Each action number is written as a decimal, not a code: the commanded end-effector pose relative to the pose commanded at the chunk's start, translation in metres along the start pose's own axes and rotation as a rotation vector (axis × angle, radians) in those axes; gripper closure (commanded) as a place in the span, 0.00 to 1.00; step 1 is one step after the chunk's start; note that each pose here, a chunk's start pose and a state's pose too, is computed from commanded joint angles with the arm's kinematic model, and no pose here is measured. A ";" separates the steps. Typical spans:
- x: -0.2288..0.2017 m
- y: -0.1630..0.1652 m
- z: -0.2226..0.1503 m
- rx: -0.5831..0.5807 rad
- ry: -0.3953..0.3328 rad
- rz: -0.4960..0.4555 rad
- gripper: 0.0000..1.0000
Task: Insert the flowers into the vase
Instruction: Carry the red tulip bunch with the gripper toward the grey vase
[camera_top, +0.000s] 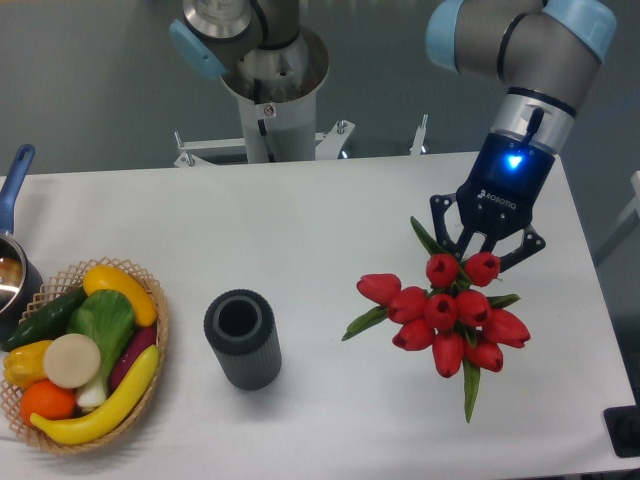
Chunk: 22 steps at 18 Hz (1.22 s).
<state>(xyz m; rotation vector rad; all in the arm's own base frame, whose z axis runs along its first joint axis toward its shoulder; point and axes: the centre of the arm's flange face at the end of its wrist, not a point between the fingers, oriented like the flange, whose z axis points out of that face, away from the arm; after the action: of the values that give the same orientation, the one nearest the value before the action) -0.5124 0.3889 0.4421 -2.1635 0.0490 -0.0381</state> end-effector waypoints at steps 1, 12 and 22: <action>0.001 0.003 0.002 -0.003 0.003 0.001 0.79; 0.010 -0.003 0.032 0.004 0.032 0.044 0.79; 0.046 -0.036 0.059 0.292 0.223 0.078 0.79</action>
<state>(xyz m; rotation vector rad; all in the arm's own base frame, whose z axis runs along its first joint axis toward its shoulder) -0.4626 0.4553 0.4399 -1.8562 0.2419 -0.2275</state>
